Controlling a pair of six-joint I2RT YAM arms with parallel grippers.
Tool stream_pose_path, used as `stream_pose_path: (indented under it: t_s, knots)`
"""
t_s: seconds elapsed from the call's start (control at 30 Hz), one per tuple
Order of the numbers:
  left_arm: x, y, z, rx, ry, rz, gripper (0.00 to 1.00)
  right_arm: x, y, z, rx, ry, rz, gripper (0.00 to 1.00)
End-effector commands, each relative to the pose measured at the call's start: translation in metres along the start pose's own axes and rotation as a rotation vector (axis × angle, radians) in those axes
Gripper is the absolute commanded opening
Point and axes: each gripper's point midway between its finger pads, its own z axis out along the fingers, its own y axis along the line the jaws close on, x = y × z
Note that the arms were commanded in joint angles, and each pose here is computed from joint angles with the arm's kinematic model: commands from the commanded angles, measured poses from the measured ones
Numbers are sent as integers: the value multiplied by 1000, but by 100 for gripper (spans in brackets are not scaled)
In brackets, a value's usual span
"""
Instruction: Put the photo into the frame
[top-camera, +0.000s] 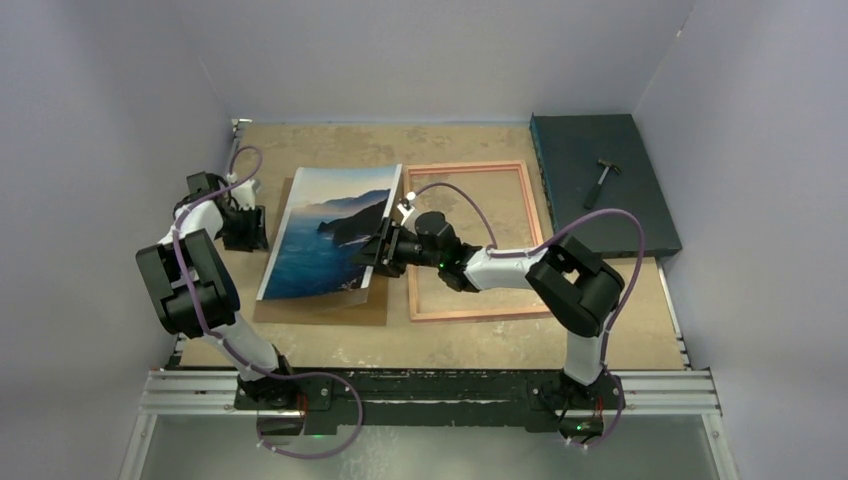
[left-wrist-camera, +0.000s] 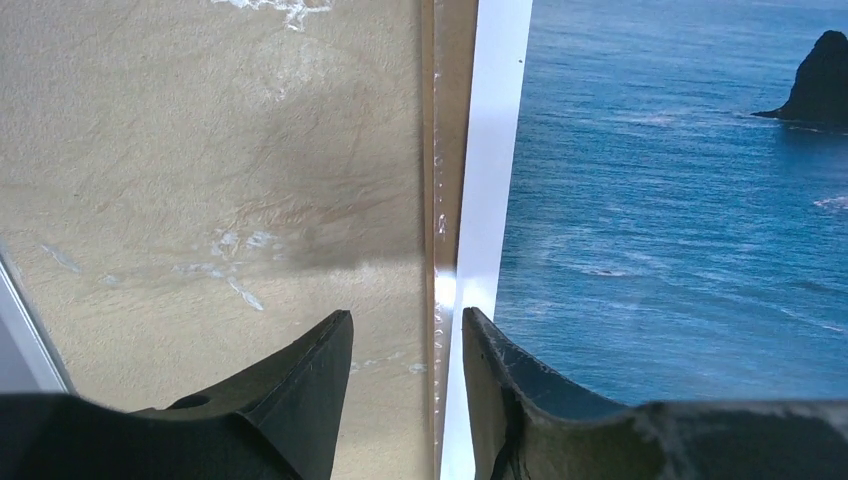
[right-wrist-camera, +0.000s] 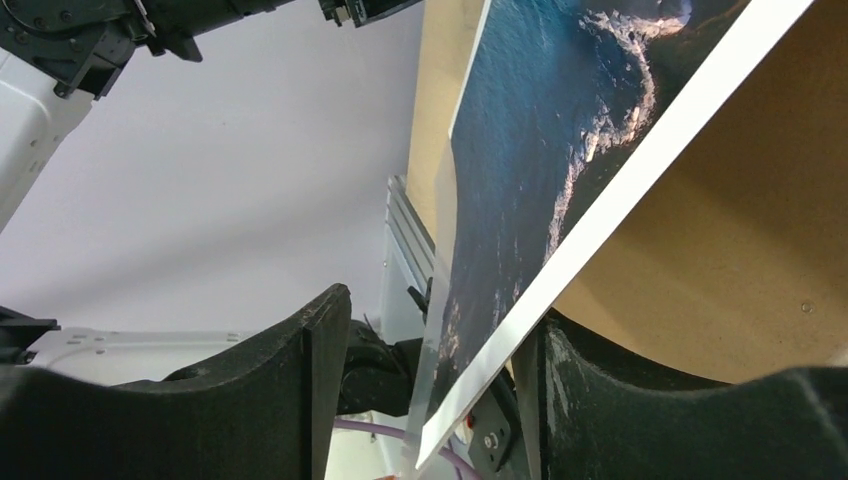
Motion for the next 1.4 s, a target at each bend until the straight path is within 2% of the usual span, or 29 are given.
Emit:
stream_pose_path:
  t_s: [0.0, 0.23, 0.6, 0.87, 1.23, 1.37]
  knots:
    - [0, 8, -4, -40, -8, 25, 43, 2, 12, -1, -59, 23, 8, 59]
    - [1, 39, -1, -151, -5, 20, 43, -6, 13, -11, -49, 0, -2, 52]
    - [-4, 39, -3, -143, -14, 20, 43, -11, 19, -20, -50, -7, -17, 47]
    - [-6, 21, -7, -61, -27, 9, 45, -24, 40, -30, -10, -39, -109, 47]
    - [34, -4, 25, -20, 81, 43, 42, -11, 3, -22, 28, -5, -48, 44]
    - [42, -8, 28, -10, 93, 53, 38, -11, -7, -23, 47, -20, -39, 52]
